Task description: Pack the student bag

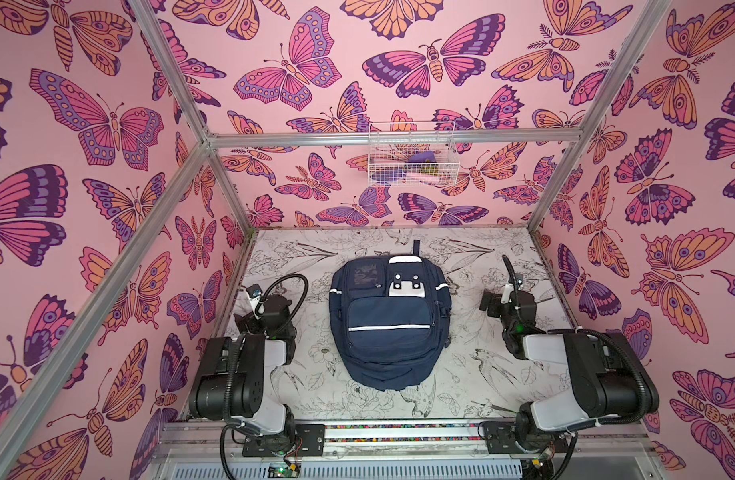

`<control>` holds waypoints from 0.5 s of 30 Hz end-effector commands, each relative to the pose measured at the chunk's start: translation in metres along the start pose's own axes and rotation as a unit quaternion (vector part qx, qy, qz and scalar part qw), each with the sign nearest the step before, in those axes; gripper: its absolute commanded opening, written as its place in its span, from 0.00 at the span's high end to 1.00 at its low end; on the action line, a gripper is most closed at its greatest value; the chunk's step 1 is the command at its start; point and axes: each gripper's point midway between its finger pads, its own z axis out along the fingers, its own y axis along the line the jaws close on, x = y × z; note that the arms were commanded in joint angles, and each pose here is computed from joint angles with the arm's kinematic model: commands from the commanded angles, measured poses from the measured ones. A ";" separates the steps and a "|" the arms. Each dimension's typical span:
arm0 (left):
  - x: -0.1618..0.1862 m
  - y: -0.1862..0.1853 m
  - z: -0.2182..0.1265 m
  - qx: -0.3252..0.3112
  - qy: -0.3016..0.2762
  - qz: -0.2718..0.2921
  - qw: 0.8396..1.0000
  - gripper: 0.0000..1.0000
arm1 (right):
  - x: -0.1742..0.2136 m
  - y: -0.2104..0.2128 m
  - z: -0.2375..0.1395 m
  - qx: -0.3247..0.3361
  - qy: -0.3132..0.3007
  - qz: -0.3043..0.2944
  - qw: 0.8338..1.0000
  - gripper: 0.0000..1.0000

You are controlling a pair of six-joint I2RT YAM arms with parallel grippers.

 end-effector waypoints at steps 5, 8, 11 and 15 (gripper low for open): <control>0.011 -0.126 -0.058 0.385 0.015 0.044 0.922 0.00 | -0.014 0.001 -0.001 -0.004 -0.024 -0.007 1.000 0.01; 0.012 -0.127 -0.057 0.384 0.014 0.046 0.922 0.00 | -0.014 0.001 -0.001 -0.005 -0.024 -0.008 1.000 0.01; 0.011 -0.128 -0.057 0.386 0.011 0.046 0.921 0.00 | -0.014 0.001 -0.001 -0.003 -0.024 -0.008 1.000 0.01; 0.013 -0.130 -0.058 0.391 0.016 0.050 0.919 0.00 | -0.014 0.001 -0.001 -0.004 -0.023 -0.008 1.000 0.01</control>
